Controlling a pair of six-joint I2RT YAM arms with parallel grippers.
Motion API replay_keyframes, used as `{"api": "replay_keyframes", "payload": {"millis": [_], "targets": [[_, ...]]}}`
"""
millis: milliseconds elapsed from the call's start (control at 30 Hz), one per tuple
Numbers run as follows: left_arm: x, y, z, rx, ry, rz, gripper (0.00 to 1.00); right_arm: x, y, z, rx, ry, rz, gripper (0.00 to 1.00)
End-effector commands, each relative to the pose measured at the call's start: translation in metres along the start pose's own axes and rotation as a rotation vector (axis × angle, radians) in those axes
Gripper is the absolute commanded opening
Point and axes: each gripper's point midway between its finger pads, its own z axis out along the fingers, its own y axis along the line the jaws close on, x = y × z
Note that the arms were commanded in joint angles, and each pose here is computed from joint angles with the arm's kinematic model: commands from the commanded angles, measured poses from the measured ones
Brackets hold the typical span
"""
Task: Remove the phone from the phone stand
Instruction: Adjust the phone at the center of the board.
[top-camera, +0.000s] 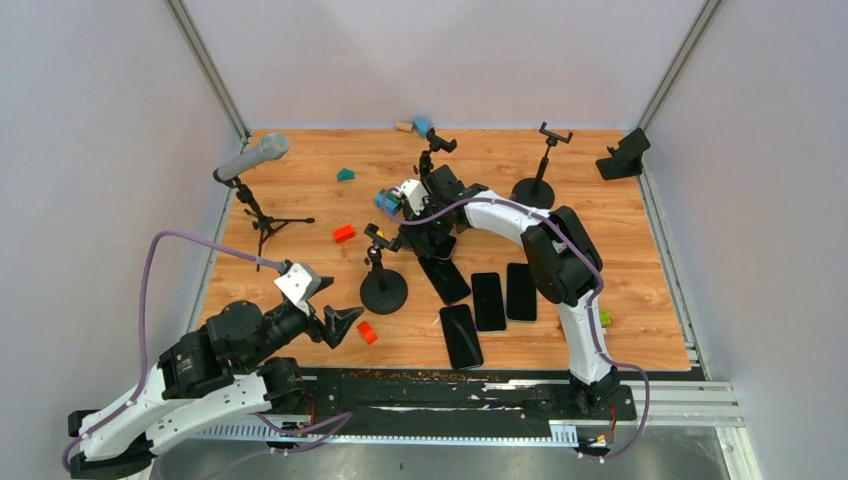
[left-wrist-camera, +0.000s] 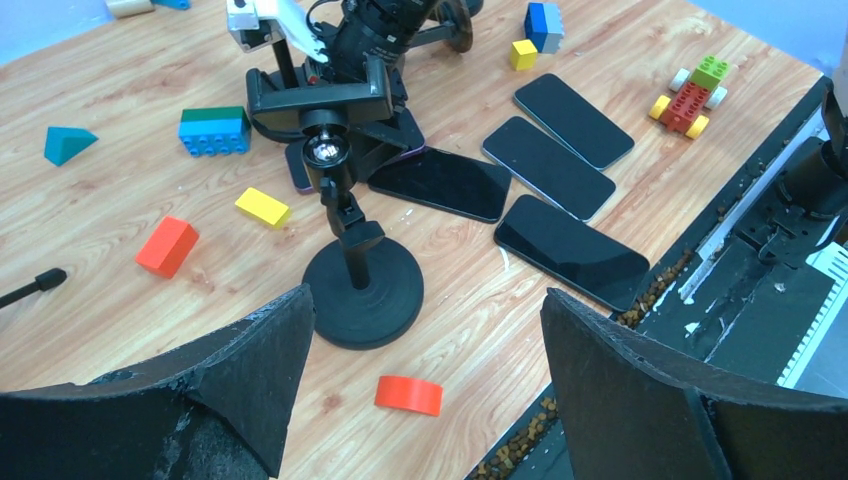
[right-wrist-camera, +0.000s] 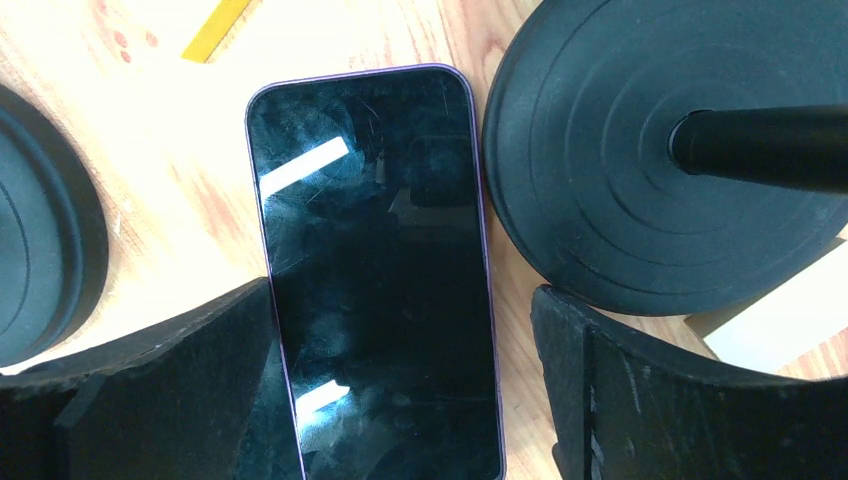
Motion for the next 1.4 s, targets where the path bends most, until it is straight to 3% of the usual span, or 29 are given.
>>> {"api": "replay_keyframes", "payload": {"millis": [0,300,500,1367], "targets": [[-0.009,-0.004,0.002,0.022,-0.036,0.0,0.91,0.0,-0.004,0.006,-0.012,0.01,0.022,1.0],[-0.008,-0.004,0.002,0.02,-0.033,0.002,0.91,-0.001,0.002,0.009,-0.044,0.01,0.056,0.92],[-0.007,-0.005,0.003,0.022,-0.029,0.003,0.91,0.002,0.016,0.005,-0.084,0.01,0.075,1.0],[-0.005,-0.007,0.005,0.031,-0.019,0.005,0.93,0.023,0.026,-0.006,-0.01,0.11,0.097,1.0]]}}
